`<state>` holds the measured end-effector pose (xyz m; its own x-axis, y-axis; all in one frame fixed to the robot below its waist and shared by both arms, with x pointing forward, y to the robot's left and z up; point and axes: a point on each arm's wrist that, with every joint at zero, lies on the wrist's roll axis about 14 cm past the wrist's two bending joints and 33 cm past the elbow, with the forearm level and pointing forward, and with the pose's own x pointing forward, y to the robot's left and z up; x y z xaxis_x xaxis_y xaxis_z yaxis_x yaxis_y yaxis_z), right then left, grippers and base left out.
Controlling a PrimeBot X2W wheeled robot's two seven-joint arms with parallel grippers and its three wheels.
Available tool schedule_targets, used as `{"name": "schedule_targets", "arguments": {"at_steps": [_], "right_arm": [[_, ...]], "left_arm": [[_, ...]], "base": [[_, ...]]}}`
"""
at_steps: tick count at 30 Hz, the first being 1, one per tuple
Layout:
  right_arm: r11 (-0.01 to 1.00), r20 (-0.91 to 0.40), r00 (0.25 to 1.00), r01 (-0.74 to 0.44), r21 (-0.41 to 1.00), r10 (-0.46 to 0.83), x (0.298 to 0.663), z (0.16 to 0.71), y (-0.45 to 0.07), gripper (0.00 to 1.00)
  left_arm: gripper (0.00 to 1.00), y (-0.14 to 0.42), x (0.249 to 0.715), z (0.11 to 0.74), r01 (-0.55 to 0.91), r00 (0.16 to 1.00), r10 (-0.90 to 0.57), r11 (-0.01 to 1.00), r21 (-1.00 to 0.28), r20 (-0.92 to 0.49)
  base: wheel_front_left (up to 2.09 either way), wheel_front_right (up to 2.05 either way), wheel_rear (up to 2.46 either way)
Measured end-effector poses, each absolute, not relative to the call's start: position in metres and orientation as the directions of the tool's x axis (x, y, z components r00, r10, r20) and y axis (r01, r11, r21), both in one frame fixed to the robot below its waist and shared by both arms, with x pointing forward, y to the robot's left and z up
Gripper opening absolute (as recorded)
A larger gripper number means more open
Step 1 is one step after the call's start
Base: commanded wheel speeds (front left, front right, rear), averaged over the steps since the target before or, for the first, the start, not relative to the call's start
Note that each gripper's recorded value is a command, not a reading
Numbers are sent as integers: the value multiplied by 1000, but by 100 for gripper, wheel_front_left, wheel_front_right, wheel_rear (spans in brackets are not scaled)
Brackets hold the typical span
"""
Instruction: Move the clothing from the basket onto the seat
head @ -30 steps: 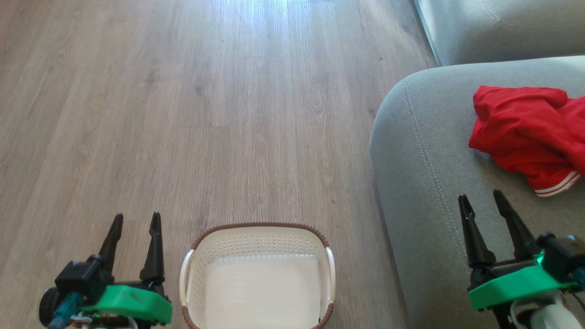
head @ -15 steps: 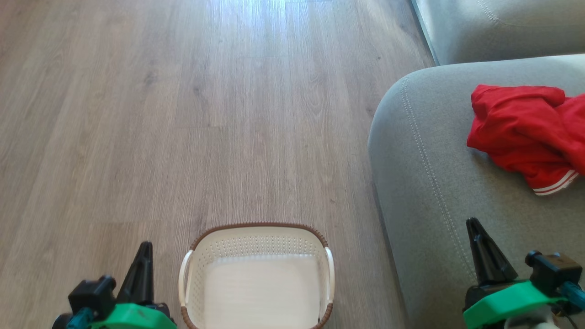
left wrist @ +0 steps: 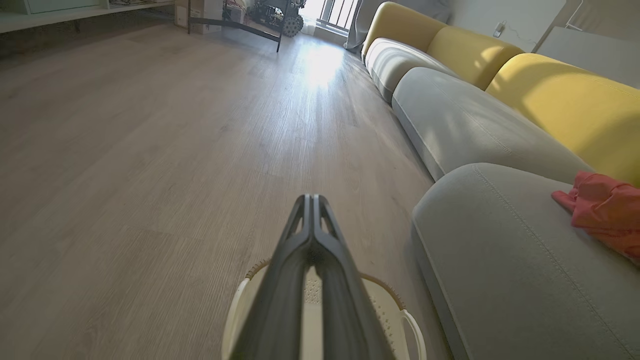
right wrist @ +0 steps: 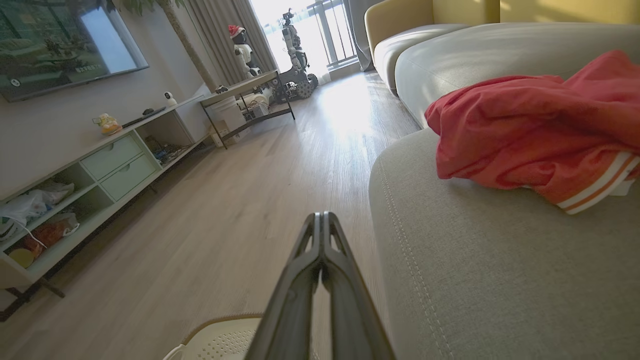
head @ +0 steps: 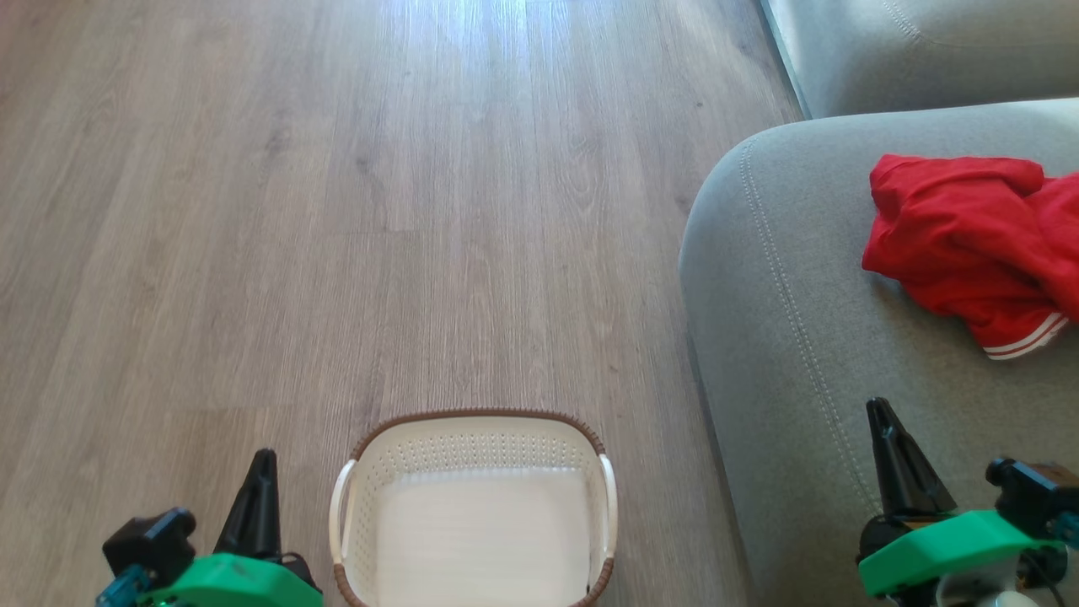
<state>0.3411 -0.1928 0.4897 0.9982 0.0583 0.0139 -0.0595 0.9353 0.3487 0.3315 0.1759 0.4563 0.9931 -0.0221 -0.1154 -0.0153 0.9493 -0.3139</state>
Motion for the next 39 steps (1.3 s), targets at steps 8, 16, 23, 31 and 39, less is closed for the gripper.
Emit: {"name": "schedule_targets", "arguments": {"at_steps": [8, 16, 23, 31, 39], "right_arm": [[904, -10, 999, -31, 426, 39, 341, 485, -196, 0], [867, -23, 1000, -6, 499, 20, 343, 483, -199, 0], [828, -33, 999, 13, 560, 6, 347, 483, -203, 0], [773, -56, 998, 42, 633, -9, 347, 478, -204, 0], [712, -61, 998, 53, 700, -15, 352, 479, -204, 0]], "left_arm": [[0, 179, 334, 454, -45, 991, -10, 918, -394, -137], [0, 182, 338, 455, -70, 990, 2, 879, -472, -144], [0, 182, 338, 452, -90, 986, 0, 840, -535, -165], [0, 187, 343, 455, -110, 986, 12, 787, -607, -163], [0, 185, 344, 452, -134, 983, 9, 724, -677, -185]], "base": [[0, 0, 0], [0, 0, 0], [0, 0, 0], [0, 0, 0], [0, 0, 0]]}}
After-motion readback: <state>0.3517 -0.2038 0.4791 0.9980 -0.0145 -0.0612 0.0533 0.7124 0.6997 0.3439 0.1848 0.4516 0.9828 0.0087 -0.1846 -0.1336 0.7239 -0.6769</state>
